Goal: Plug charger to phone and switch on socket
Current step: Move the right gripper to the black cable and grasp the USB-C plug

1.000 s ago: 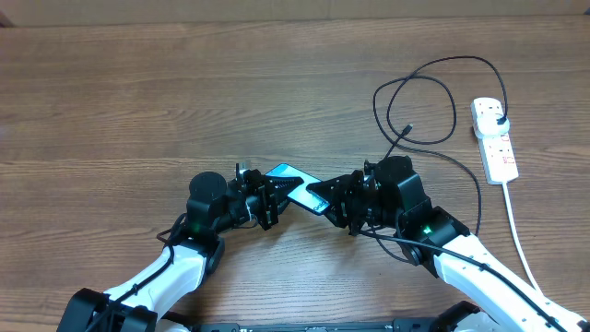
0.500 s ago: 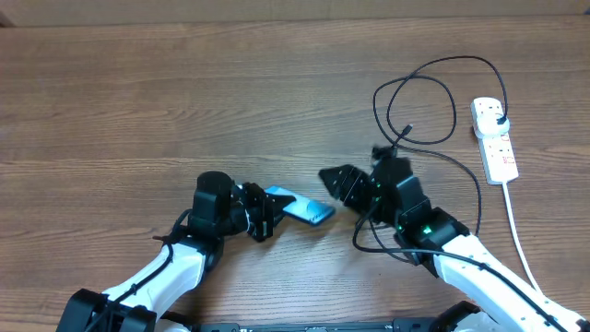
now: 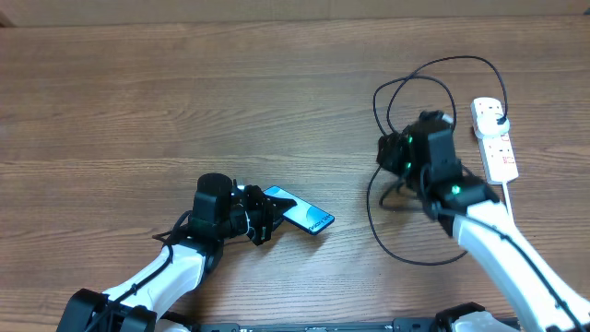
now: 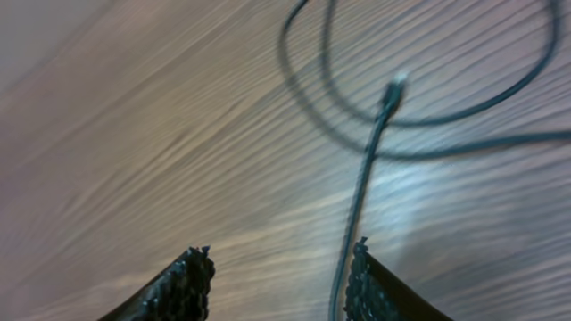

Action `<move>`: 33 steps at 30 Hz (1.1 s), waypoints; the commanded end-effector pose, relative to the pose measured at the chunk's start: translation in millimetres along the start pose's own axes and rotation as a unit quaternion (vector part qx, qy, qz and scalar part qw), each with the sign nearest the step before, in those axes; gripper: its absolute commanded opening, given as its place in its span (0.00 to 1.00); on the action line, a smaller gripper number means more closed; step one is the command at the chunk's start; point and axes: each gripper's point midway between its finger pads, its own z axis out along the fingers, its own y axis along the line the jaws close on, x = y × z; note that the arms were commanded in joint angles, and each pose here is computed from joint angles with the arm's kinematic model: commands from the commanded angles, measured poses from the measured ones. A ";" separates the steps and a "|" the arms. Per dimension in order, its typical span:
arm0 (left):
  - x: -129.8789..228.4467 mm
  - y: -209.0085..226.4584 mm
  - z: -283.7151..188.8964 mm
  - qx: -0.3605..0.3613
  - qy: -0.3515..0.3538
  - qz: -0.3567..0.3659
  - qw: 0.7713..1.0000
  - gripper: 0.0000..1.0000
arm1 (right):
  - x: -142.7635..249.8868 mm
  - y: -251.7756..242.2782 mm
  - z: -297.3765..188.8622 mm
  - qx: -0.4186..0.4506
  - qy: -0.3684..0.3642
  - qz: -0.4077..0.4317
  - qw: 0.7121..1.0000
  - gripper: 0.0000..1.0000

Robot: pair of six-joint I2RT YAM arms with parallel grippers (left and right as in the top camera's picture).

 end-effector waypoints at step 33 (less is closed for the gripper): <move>7.9 -2.9 0.5 0.003 0.019 0.020 1.000 0.08 | 3.4 -63.4 138.8 0.211 0.141 0.003 0.967 0.31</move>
